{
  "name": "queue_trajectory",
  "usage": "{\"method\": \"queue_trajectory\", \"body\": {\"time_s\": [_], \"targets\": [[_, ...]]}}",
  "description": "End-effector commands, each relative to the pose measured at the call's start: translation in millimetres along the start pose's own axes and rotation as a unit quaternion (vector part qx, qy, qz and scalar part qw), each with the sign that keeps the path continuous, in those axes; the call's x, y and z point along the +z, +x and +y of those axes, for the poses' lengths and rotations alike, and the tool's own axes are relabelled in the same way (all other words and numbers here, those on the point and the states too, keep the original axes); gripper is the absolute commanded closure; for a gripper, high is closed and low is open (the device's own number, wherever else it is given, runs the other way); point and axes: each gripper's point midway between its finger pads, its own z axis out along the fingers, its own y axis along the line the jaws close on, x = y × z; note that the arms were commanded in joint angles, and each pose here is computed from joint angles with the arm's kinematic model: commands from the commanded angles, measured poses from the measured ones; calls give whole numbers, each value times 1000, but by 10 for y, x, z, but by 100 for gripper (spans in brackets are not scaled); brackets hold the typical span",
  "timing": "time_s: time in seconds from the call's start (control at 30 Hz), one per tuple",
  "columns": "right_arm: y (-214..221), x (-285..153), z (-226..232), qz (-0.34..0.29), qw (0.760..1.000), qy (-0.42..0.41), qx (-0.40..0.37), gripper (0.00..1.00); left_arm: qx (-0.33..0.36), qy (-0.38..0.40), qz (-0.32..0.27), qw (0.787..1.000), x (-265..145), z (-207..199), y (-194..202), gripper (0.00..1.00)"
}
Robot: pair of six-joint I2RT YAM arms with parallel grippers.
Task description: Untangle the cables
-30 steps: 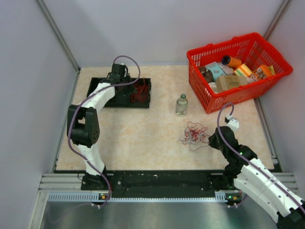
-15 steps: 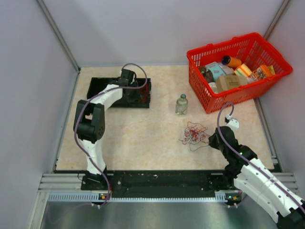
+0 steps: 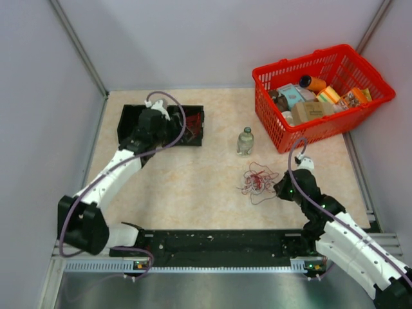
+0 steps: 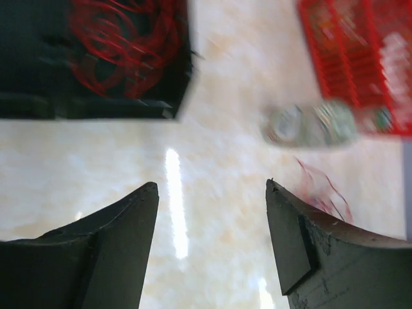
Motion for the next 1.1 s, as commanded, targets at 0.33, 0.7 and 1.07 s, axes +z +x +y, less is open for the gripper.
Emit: {"method": "queue_trajectory", "body": {"time_s": [0.33,0.7,1.07], "targets": [[493,-262,1367,104,931,-334,-107,100,138,298,141,934,-790,-1179,1990,35],[565,-186,1272,131,937,-297,-126,100,277,234,165,917,-624,-1197,2279,42],[549,-193,1218,123,940,-289,-136,100,269,199,196,922,-248,-1212,2448,55]]}}
